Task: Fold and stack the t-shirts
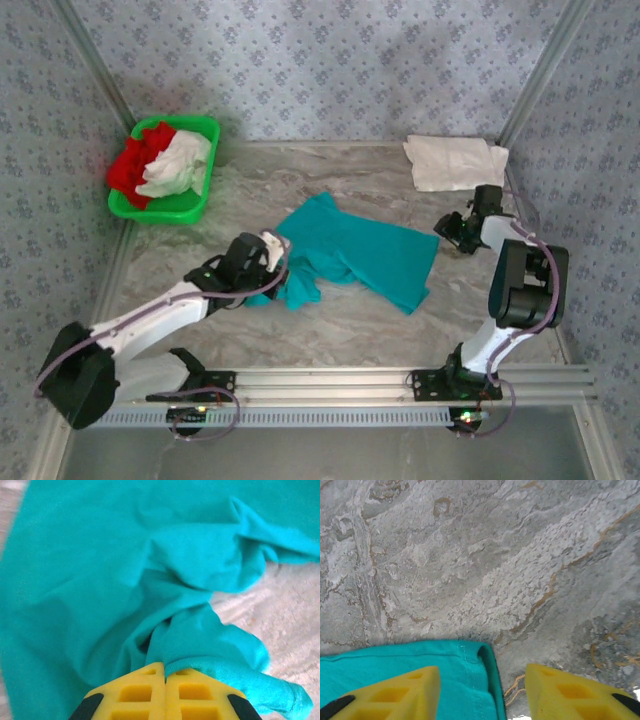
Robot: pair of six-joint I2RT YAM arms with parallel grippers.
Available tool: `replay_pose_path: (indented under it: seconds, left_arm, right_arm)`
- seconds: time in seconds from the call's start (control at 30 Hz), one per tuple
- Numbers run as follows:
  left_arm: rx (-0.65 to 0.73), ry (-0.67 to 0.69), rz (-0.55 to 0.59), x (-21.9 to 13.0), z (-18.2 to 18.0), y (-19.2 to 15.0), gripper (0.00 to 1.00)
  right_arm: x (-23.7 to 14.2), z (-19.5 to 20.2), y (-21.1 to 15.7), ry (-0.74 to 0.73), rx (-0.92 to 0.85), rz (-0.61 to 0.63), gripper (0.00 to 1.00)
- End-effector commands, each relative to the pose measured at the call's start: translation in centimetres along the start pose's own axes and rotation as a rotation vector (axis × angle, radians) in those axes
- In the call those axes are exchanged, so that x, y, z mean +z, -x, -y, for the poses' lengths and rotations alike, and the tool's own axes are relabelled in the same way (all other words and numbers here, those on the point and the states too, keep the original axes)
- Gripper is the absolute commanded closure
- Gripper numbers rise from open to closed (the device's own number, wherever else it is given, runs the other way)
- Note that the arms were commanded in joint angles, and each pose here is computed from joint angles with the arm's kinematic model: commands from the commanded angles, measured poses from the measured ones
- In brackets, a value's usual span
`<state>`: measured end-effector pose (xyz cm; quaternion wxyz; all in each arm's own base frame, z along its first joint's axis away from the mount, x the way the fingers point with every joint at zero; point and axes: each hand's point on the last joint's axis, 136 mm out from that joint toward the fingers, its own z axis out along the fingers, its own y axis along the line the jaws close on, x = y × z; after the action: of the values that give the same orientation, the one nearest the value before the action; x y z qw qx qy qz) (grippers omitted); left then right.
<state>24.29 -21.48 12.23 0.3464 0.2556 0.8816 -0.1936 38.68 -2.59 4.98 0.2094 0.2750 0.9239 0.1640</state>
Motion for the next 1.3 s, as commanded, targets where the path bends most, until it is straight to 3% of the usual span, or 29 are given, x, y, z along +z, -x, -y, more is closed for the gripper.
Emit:
replay_pose_path:
  seconds: [0.0, 0.23, 0.33, 0.43, 0.57, 0.7, 0.83, 0.93, 0.97, 1.27]
  left_arm:
    - [-0.062, 0.061, 0.051, -1.5, -2.3, 0.1, 1.0]
    - [-0.13, 0.108, 0.146, -3.3, -4.1, 0.6, 1.0]
    - [-0.152, 0.138, 0.189, -3.8, -4.9, 0.8, 1.0]
    - [-0.171, 0.154, 0.214, -4.2, -5.3, 0.8, 1.0]
    - [-0.178, 0.185, 0.251, -4.7, -6.0, 1.4, 1.0]
    - [-0.181, 0.165, 0.314, -5.6, -5.9, 3.7, 1.0]
    - [-0.172, 0.169, 0.298, -5.6, -6.0, 4.0, 1.0]
    - [-0.182, 0.172, 0.276, -5.1, -6.2, 3.4, 1.0]
    - [-0.19, 0.171, 0.272, -4.9, -6.3, 3.2, 1.0]
    - [-0.197, 0.166, 0.268, -4.5, -6.3, 2.7, 1.0]
  right_arm:
    - [1.1, -0.8, -0.7, 0.016, -0.013, -0.055, 0.46]
    - [3.8, -2.9, -1.2, 0.02, -0.071, -0.109, 0.52]
    - [4.6, -3.6, -1.3, 0.028, -0.079, -0.122, 0.66]
    - [4.7, -4.1, -1.2, 0.04, -0.079, -0.119, 0.89]
    - [3.8, -4.5, 0.0, 0.073, -0.047, -0.09, 1.0]
    - [1.8, -5.3, 2.1, 0.109, -0.028, -0.032, 1.0]
    - [-0.4, -5.2, 2.6, 0.086, -0.026, -0.01, 0.98]
    - [-0.9, -4.0, 1.0, 0.064, 0.006, -0.012, 0.6]
    - [-0.8, -3.7, 0.1, 0.063, 0.012, -0.028, 0.54]
    - [1.1, -1.8, -5.4, 0.031, 0.019, -0.148, 0.53]
